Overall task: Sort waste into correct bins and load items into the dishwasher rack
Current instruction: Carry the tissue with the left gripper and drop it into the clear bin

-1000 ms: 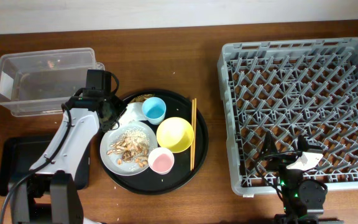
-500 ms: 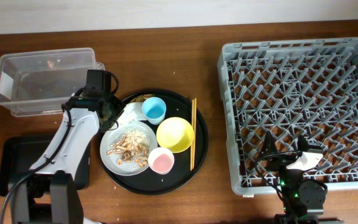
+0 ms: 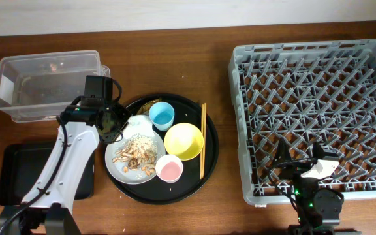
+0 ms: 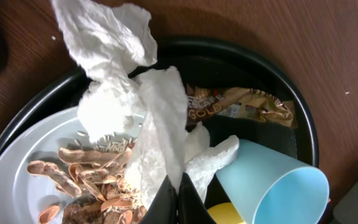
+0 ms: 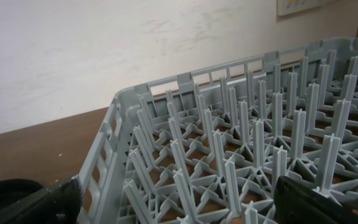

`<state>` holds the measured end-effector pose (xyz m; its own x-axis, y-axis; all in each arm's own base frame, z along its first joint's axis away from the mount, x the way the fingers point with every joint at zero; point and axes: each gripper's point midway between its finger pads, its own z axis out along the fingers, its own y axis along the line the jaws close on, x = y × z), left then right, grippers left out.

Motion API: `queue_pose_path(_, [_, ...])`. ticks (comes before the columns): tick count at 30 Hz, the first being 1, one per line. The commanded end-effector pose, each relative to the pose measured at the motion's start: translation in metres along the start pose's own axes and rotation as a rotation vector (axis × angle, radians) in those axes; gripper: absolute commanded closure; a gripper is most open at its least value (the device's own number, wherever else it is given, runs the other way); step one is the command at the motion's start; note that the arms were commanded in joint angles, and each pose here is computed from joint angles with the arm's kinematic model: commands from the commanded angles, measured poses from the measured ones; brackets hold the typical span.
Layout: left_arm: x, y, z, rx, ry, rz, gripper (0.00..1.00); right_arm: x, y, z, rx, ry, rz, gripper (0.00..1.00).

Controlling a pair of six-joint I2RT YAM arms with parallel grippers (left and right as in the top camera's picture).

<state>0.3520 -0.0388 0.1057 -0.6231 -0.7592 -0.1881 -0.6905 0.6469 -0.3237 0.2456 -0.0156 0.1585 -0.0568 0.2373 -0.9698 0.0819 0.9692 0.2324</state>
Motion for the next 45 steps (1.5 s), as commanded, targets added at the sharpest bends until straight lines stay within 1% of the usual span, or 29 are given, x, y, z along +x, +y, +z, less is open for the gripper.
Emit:
queue_pose_path(1, [-0.001,-0.008,-0.022,0.066,-0.024,0.002,0.99,0.003,-0.002,0.0,0.006,0.005,0.004,0.01])
queue_pose_path(3, [-0.017,-0.013,-0.068,0.172,-0.124,-0.018,0.99,0.003,-0.002,0.0,0.006,0.005,0.004,0.01])
queue_pose_path(6, [-0.045,0.01,-0.11,0.201,-0.259,-0.095,0.99,0.003,-0.002,0.0,0.006,0.005,0.004,0.01])
queue_pose_path(9, [-0.088,0.057,-0.135,0.116,-0.434,-0.179,0.99,0.003,-0.002,0.0,0.006,0.005,0.004,0.01])
queue_pose_path(10, [-0.102,0.077,-0.141,0.045,-0.505,-0.222,0.99,0.003,-0.002,0.0,0.006,0.005,0.004,0.01])
queue_pose_path(11, [-0.109,0.101,-0.145,-0.046,-0.548,-0.266,0.99,0.003,-0.002,0.0,0.006,0.005,0.004,0.01])
queue_pose_path(13, [-0.115,0.122,-0.148,-0.099,-0.571,-0.314,0.99,0.003,-0.002,0.0,0.006,0.005,0.004,0.01])
queue_pose_path(15, [-0.126,0.109,-0.153,-0.027,-0.601,-0.305,0.99,0.003,-0.002,0.0,0.006,0.005,0.004,0.01])
queue_pose_path(17, [-0.15,0.03,-0.176,0.298,-0.66,0.01,0.99,0.003,-0.002,0.0,0.006,0.005,0.004,0.01])
queue_pose_path(18, [-0.162,0.009,-0.187,0.381,-0.717,0.072,0.99,0.003,-0.002,0.0,0.006,0.005,0.004,0.01])
queue_pose_path(21, [-0.197,-0.004,-0.169,0.397,-0.783,0.073,0.99,0.003,-0.002,0.0,0.006,0.005,0.004,0.01])
queue_pose_path(23, [-0.228,-0.013,-0.121,0.366,-0.804,0.152,0.98,0.003,-0.002,0.0,0.006,0.005,0.004,0.01])
queue_pose_path(24, [-0.236,-0.013,-0.097,0.348,-0.795,0.172,0.93,0.003,-0.002,0.0,0.006,0.005,0.004,0.01])
queue_pose_path(25, [-0.239,-0.01,-0.076,0.329,-0.765,0.169,0.67,0.003,-0.002,0.0,0.006,0.005,0.004,0.01])
queue_pose_path(26, [-0.237,-0.005,-0.057,0.305,-0.726,0.165,0.28,0.003,-0.002,0.0,0.006,0.005,0.004,0.01])
queue_pose_path(27, [-0.235,-0.005,-0.056,0.307,-0.714,0.167,0.19,0.003,-0.002,0.0,0.006,0.005,0.004,0.01])
queue_pose_path(28, [-0.229,-0.012,-0.059,0.349,-0.69,0.186,0.01,0.003,-0.002,0.0,0.006,0.005,0.004,0.01])
queue_pose_path(31, [-0.18,-0.055,-0.088,0.622,-0.516,0.321,0.01,0.003,-0.002,0.0,0.006,0.005,0.004,0.01])
queue_pose_path(32, [-0.147,-0.066,-0.099,0.731,-0.385,0.367,0.01,0.003,-0.002,0.0,0.006,0.005,0.004,0.01])
queue_pose_path(33, [-0.112,-0.064,-0.098,0.758,-0.227,0.36,0.01,0.003,-0.002,0.0,0.006,0.005,0.004,0.01])
queue_pose_path(35, [-0.062,-0.036,-0.07,0.598,-0.001,0.261,0.02,0.003,-0.002,0.0,0.006,0.005,0.004,0.01])
queue_pose_path(37, [-0.038,-0.012,-0.048,0.399,0.062,0.229,0.02,0.003,-0.002,0.0,0.006,0.005,0.004,0.01])
queue_pose_path(38, [-0.03,0.004,-0.037,0.251,0.051,0.198,0.02,0.003,-0.002,0.0,0.006,0.005,0.004,0.01])
queue_pose_path(39, [-0.029,0.024,-0.031,0.098,0.016,0.132,0.11,0.003,-0.002,0.0,0.006,0.005,0.004,0.01])
queue_pose_path(40, [-0.031,0.037,-0.029,0.012,-0.017,0.089,0.16,0.003,-0.002,0.0,0.006,0.005,0.004,0.01])
queue_pose_path(41, [-0.038,0.051,-0.028,-0.071,-0.074,0.063,0.16,0.003,-0.002,0.0,0.006,0.005,0.004,0.01])
queue_pose_path(43, [-0.045,0.07,-0.022,-0.152,-0.135,-0.026,0.28,0.003,-0.002,0.0,0.006,0.005,0.004,0.01])
queue_pose_path(44, [-0.045,0.07,-0.013,-0.131,-0.151,-0.039,0.32,0.003,-0.002,0.0,0.006,0.005,0.004,0.01])
queue_pose_path(45, [-0.044,0.069,-0.006,-0.111,-0.155,-0.042,0.33,0.003,-0.002,0.0,0.006,0.005,0.004,0.01])
